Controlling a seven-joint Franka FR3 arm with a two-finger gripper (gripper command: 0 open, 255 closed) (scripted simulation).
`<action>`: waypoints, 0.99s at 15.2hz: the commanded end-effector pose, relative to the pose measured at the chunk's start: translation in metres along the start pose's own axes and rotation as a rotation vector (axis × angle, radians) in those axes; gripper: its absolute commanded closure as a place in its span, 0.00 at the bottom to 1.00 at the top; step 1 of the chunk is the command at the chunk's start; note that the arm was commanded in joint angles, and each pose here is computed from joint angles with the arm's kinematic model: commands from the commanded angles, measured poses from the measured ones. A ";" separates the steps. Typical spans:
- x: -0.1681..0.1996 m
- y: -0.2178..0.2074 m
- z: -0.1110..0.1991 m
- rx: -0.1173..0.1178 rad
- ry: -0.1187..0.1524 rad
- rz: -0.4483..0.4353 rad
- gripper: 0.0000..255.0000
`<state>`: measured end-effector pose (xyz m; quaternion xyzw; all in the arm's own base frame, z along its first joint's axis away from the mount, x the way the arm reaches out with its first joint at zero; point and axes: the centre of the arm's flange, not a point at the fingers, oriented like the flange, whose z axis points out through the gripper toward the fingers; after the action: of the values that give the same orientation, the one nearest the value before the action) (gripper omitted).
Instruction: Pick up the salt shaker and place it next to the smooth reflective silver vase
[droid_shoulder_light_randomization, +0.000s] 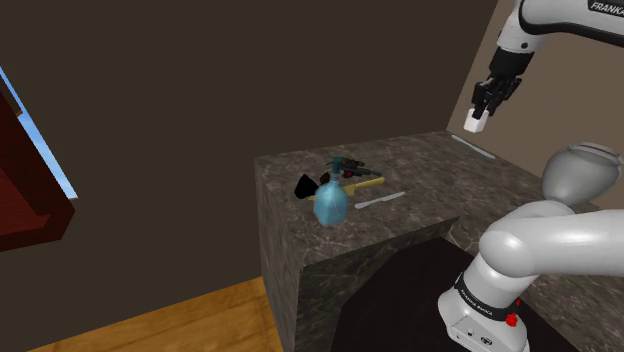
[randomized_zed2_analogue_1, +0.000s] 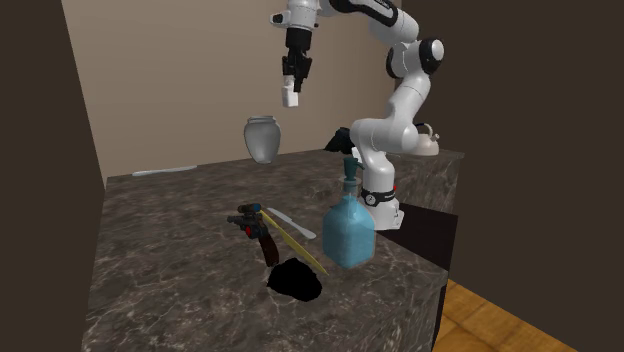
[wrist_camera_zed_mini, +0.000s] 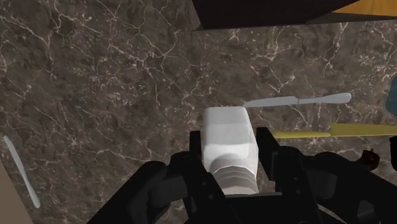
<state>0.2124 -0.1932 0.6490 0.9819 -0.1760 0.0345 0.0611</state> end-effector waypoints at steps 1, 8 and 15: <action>0.001 0.027 0.003 -0.001 0.000 -0.001 1.00; -0.001 0.119 0.013 -0.001 0.000 -0.001 1.00; -0.003 0.211 0.023 -0.001 0.000 -0.001 1.00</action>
<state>0.1415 -0.3788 0.6487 0.9819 -0.1758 0.0345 0.0610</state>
